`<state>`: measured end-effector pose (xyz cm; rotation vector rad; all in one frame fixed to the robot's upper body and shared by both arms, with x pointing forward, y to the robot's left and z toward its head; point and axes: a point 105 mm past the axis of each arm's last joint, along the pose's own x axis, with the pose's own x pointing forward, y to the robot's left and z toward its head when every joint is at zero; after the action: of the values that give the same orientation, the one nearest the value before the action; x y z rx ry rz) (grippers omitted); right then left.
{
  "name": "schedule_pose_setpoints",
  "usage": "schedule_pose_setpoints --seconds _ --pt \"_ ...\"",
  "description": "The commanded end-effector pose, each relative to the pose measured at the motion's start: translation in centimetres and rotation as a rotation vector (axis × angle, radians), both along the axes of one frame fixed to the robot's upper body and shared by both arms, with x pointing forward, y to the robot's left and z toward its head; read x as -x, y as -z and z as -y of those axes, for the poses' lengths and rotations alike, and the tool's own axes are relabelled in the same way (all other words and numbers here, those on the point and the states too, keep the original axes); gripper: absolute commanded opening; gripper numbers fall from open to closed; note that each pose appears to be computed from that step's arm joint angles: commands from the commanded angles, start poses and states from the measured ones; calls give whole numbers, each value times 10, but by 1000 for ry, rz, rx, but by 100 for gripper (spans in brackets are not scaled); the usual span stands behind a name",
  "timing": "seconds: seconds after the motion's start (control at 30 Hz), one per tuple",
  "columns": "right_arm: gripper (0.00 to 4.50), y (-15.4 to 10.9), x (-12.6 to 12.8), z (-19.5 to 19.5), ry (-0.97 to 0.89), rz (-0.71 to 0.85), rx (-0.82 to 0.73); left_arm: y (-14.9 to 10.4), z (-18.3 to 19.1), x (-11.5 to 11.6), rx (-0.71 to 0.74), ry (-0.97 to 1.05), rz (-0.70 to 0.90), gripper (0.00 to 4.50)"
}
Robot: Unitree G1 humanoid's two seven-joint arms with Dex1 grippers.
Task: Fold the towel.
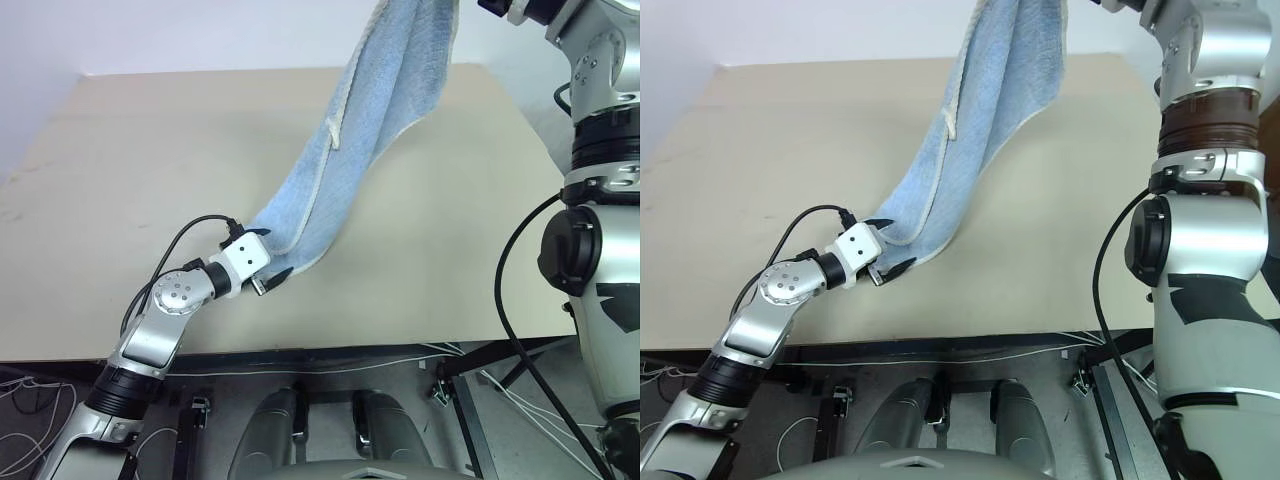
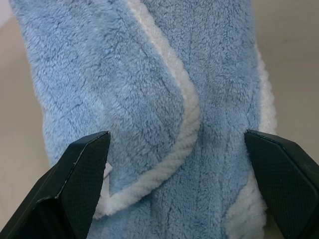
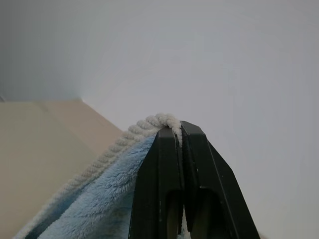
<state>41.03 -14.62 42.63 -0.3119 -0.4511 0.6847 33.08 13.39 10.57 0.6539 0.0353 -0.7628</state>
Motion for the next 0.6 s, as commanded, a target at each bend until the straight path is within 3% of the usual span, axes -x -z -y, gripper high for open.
schedule_pose_setpoints --seconds 0.03,0.23,0.27,0.37,0.6 --pt "1 -22 15 4 -28 69 -43 18 -9 0 -41 -38 -64 450" --pt "1 -26 21 4 -66 62 -76 25 -11 1 -3 -57 -129 450" --pt "0 -26 21 4 -65 63 -77 24 -12 0 9 -68 -130 431" --pt "0 -25 20 5 -58 61 -75 23 -11 -2 43 -79 -145 369" --pt "0 -21 19 2 -66 53 -68 16 -19 -5 100 -137 -135 126"
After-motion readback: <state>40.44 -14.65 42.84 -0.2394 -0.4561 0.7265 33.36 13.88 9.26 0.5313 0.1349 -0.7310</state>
